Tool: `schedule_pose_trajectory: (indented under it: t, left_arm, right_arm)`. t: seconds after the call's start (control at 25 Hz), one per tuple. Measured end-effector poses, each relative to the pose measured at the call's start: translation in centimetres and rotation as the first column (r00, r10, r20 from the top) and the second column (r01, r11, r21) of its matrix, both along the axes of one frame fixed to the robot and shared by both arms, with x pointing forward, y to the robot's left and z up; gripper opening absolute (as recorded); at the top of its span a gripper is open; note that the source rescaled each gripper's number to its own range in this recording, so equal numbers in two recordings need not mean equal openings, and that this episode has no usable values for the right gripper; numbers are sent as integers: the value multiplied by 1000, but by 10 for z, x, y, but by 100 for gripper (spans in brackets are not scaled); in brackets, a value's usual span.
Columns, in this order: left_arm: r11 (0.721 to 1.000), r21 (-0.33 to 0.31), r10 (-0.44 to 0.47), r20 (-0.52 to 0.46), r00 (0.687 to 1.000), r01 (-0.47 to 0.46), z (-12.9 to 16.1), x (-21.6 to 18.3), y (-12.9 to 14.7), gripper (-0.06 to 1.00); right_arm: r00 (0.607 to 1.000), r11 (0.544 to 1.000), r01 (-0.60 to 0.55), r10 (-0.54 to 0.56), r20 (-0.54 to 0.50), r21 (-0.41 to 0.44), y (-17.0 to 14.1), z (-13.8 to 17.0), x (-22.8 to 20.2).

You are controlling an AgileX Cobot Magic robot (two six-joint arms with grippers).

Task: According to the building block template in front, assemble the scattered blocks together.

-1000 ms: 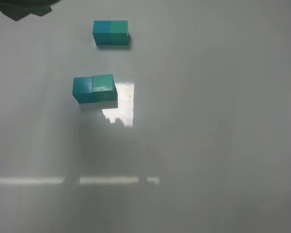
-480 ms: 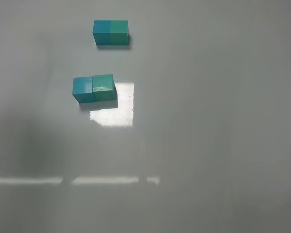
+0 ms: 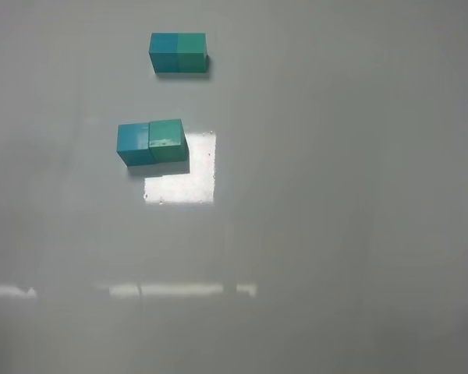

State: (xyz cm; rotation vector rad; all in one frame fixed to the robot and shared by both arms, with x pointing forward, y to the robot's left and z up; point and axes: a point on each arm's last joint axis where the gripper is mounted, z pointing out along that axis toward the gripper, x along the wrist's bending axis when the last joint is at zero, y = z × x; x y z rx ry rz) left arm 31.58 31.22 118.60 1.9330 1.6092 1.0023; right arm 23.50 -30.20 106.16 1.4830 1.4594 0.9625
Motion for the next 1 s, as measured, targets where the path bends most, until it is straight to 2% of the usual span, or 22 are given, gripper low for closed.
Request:
schedule_pose_trajectory:
  t: [0.24,0.4,0.52,0.68,0.84,1.0]
  left_arm:
    - [994,-77,84,150,985,-73,-35,-71,-6,81]
    - [974,-198,145,185,972,-107,-68,-91,-11,81]
    - [971,-218,141,193,971,-98,-92,-99,-13,80]
    - [964,-260,120,231,965,-58,-112,-102,-18,68]
    - [956,-289,108,176,978,-54,-129,-94,-20,60]
    - [954,-296,106,171,980,-51,-131,-92,-20,58]
  right_arm:
    - [1000,1000,0,0,0,0,0,0,0]
    - [1000,1000,0,0,0,0,0,0,0]
    - [1000,1000,0,0,0,0,0,0,0]
    - [1000,1000,0,0,0,0,0,0,0]
    - [1000,1000,0,0,0,0,0,0,0]
    - [1000,1000,0,0,0,0,0,0,0]
